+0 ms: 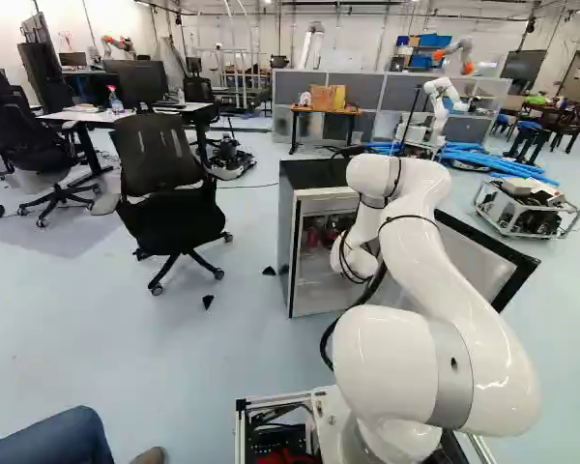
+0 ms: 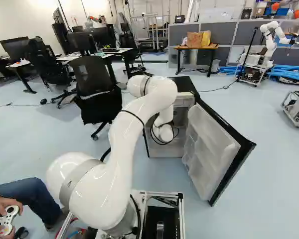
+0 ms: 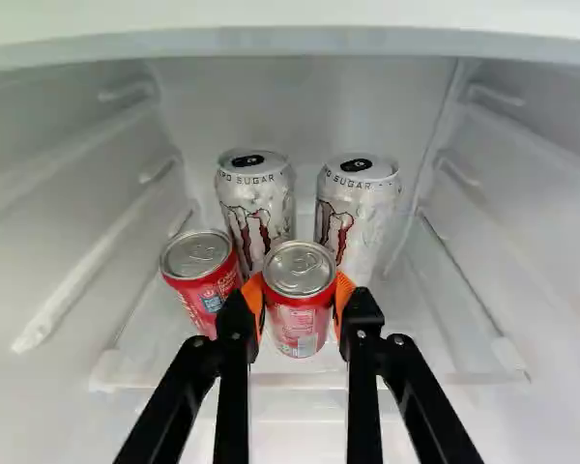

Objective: Grab a drink from the fridge

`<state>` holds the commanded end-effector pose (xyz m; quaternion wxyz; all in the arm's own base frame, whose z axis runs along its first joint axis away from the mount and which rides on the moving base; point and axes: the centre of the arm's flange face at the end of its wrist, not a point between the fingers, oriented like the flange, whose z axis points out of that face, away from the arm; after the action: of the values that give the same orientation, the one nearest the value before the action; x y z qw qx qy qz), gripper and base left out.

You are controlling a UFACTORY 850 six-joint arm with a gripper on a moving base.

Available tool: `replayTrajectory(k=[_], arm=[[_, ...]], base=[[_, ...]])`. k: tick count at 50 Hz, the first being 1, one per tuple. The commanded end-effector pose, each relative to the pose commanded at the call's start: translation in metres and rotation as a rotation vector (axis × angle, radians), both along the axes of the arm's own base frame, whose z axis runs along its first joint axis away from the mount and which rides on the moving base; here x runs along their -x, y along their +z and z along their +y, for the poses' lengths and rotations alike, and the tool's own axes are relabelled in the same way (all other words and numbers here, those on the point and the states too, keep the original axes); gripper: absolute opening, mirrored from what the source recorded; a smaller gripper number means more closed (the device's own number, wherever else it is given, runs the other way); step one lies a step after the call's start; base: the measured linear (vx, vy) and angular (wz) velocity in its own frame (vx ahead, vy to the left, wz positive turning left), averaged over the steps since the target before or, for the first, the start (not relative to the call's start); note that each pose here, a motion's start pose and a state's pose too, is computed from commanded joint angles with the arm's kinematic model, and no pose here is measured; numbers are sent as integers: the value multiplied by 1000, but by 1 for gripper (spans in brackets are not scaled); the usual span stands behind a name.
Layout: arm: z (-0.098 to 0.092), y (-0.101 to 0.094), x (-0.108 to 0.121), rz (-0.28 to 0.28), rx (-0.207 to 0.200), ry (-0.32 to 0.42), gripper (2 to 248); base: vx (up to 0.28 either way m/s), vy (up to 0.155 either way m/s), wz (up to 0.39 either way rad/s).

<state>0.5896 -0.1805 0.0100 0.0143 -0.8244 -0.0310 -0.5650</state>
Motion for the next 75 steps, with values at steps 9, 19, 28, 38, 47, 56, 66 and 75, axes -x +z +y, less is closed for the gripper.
replayTrajectory(k=[9,19,28,38,47,56,66,75], arm=[[0,9,0,-5,2,0,93],[0,24,4,-6,2,-2,93],[1,40,15,3,-1,-7,93],[2,58,32,18,-7,-15,93],[3,74,49,32,-12,-24,93],[5,91,67,45,-17,-33,93],[8,108,86,57,-22,-41,93],[14,124,104,68,-27,-44,93]], base=[[0,0,0],[0,0,0],[0,0,0],[0,0,0],[0,0,0],[0,0,0],[0,0,0],[0,0,0]])
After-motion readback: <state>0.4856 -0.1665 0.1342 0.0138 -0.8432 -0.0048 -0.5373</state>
